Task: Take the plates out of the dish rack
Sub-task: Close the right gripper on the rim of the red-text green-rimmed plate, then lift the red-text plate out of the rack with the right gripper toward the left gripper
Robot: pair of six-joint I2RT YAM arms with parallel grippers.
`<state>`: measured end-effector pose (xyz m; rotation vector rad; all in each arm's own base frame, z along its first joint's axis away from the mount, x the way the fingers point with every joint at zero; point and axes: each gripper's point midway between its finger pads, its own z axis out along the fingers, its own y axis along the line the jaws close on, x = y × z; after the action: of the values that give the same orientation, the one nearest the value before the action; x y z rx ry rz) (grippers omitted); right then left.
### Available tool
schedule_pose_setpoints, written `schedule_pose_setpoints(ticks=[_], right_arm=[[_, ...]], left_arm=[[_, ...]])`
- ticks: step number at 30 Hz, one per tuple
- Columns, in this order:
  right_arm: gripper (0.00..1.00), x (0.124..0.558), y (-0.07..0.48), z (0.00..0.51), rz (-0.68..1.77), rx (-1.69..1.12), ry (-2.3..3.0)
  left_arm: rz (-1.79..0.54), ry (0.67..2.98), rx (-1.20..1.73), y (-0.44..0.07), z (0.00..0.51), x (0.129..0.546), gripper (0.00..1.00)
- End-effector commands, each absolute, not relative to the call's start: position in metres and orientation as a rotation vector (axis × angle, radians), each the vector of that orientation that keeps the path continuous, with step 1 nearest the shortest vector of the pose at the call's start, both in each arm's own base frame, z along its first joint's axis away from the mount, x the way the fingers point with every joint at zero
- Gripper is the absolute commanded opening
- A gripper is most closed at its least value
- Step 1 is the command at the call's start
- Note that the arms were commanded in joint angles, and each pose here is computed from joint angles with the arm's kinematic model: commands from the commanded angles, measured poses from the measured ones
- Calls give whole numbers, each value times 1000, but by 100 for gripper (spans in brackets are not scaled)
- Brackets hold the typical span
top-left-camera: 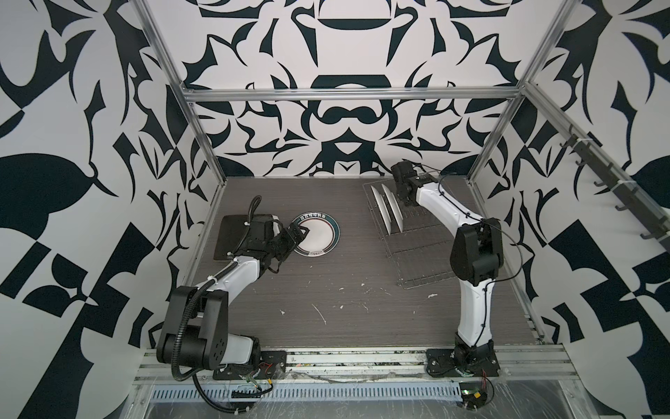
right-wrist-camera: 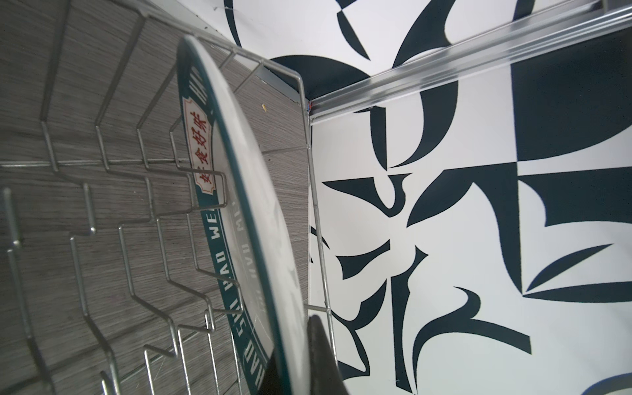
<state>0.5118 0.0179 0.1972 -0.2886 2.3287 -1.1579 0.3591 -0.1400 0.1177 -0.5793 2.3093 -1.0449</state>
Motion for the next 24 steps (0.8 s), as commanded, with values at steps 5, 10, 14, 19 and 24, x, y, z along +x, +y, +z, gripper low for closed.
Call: schedule_pose_setpoints(ticks=[5,10,14,19,24], right_arm=[[0,499,9,267,-1242,-207,2195],[0,495,12,279,-1231,-200,2174],[0,490,15,293,-1231,-196,2149],[0,481,18,311,-1232,-191,2117],[0,466,22,334,-1215,-180,2068]], left_arm=[[-1038,2283,-541,-142,136,360,92],[-1036,2275,-533,-142,141,358,92],[-1035,2269,-525,-142,147,356,93],[-1026,2264,-507,-144,152,352,93],[-1030,2234,-475,-147,169,344,93]])
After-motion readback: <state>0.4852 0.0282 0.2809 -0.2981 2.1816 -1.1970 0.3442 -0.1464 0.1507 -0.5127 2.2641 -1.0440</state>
